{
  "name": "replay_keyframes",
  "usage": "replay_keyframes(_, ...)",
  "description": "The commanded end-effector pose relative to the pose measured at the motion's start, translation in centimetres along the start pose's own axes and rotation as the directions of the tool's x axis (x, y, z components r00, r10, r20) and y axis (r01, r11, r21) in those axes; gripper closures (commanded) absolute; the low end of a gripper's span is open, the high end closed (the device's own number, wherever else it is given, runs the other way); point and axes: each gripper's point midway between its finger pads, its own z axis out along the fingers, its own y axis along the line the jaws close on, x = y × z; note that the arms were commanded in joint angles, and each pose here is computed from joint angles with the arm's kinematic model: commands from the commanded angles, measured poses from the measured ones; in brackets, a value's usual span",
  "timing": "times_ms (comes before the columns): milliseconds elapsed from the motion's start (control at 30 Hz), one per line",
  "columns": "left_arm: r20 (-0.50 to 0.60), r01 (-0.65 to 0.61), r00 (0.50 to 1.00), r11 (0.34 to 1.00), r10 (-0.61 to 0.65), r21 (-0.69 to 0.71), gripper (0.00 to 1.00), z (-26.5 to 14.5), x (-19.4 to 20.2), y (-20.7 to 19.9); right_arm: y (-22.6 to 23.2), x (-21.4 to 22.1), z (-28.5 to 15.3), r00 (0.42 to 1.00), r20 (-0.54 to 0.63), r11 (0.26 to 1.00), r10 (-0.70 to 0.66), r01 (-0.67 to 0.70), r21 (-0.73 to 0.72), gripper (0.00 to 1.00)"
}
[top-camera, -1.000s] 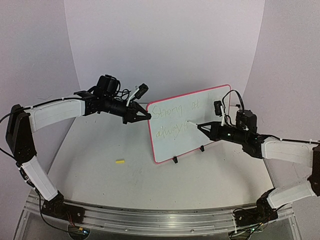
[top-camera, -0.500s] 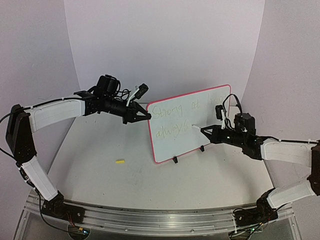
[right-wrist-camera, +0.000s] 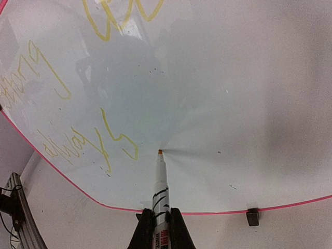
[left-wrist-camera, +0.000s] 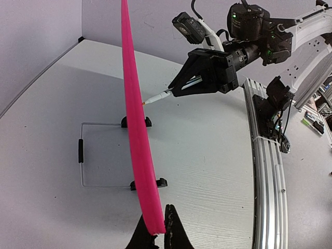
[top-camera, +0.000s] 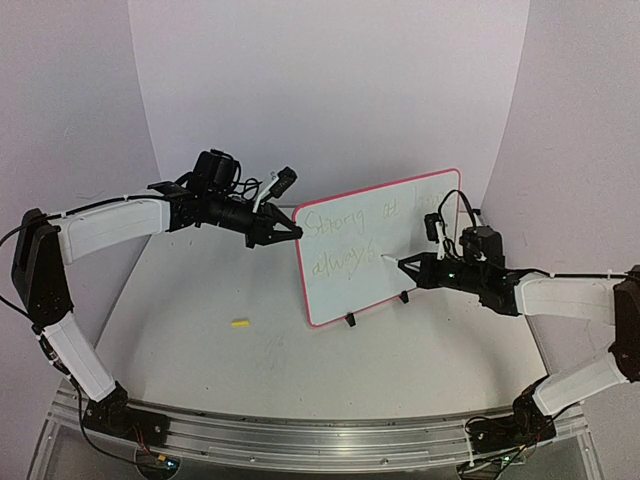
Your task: Write a sentence on the whiteboard
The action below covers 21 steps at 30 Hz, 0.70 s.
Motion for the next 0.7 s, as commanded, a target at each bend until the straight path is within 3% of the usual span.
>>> replay_keyframes(0, -0.033, -0.019, 0.999, 0.997, 0.021, 0.069, 1.00, 0.3, 0.6, -2.2, 0.0, -2.2, 0.2, 0.998, 0.055, 1.000, -0.026, 0.025, 0.016, 1.00)
replay_keyframes(433, -0.031, -0.020, 0.999, 0.997, 0.022, 0.070, 1.00, 0.2, 0.6, -2.2, 0.1, -2.4, 0.1, 0.998, 0.063, 0.999, -0.030, 0.030, 0.016, 1.00)
replay_keyframes(667, -0.034, -0.014, 0.999, 0.998, 0.016, 0.056, 1.00, 0.3, 0.6, -2.0, 3.1, -3.2, -2.6, 0.993, 0.095, 0.992, -0.070, 0.079, -0.095, 1.00)
